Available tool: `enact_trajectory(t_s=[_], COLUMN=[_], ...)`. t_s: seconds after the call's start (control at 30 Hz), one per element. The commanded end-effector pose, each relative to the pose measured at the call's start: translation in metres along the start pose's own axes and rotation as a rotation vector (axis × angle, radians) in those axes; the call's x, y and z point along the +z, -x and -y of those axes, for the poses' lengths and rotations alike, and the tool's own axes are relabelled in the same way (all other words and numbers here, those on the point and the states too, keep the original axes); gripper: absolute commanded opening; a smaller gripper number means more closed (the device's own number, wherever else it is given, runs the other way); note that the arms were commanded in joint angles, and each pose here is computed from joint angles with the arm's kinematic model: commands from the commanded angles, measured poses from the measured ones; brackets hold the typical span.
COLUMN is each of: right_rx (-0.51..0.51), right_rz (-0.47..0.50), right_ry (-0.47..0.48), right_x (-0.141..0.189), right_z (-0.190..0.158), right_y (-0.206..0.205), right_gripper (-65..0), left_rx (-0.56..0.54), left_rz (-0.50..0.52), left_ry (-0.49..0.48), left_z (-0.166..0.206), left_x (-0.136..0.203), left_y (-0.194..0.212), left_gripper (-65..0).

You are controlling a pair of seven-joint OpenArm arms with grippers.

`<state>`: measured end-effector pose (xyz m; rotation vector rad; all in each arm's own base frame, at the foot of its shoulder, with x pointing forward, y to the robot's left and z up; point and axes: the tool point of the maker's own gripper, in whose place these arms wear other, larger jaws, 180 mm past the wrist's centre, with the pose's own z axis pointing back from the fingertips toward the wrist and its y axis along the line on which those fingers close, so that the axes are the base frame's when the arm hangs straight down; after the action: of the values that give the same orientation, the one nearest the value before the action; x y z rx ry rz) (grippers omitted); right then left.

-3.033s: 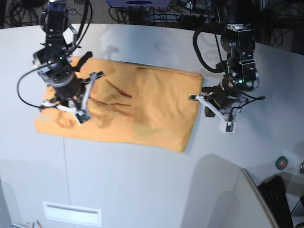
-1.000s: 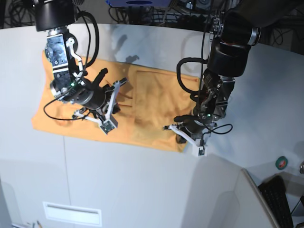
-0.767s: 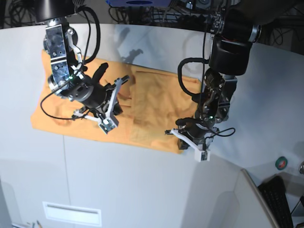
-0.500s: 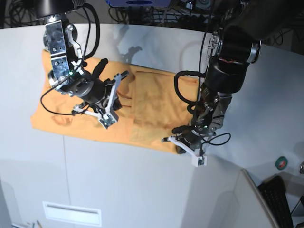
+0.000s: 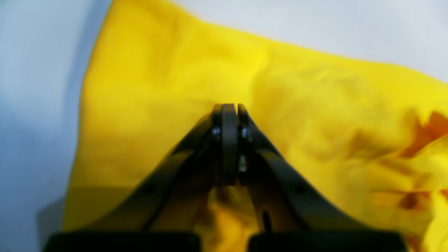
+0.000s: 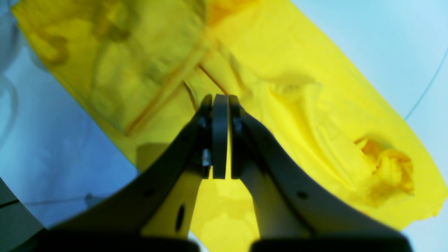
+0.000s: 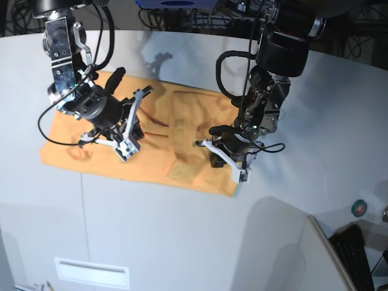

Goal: Layout the t-shirt on the table in an organized manner, then fold the t-shirt properly
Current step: 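Release the strip end and smooth the folded shirt with both grippers, then grasp both ends of the folded shirt and pull them apart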

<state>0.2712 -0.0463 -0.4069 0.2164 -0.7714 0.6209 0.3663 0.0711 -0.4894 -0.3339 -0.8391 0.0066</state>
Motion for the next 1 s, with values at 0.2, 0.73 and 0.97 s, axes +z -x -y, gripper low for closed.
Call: enact_trajectory(t_s=[0.2, 0.73, 0.97], right_rx=[0.0, -0.191, -0.194], right_rz=[0.039, 0.057, 0.043], right_ry=[0.004, 0.203, 0.196], right_x=[0.003, 0.029, 0.029], right_z=[0.002, 0.07, 0.065], right_y=[-0.01, 0.008, 0.014], right_gripper=[-65.0, -65.0, -65.0], left_rx=[0.009, -0.034, -0.078], left_rz=[0.074, 0.02, -0.043], left_ry=[-0.001, -0.036, -0.099], left_z=[-0.002, -0.028, -0.072], left_x=[0.004, 0.043, 0.067], left_y=[-0.01, 0.039, 0.065], left_gripper=[-65.0, -65.0, -65.0])
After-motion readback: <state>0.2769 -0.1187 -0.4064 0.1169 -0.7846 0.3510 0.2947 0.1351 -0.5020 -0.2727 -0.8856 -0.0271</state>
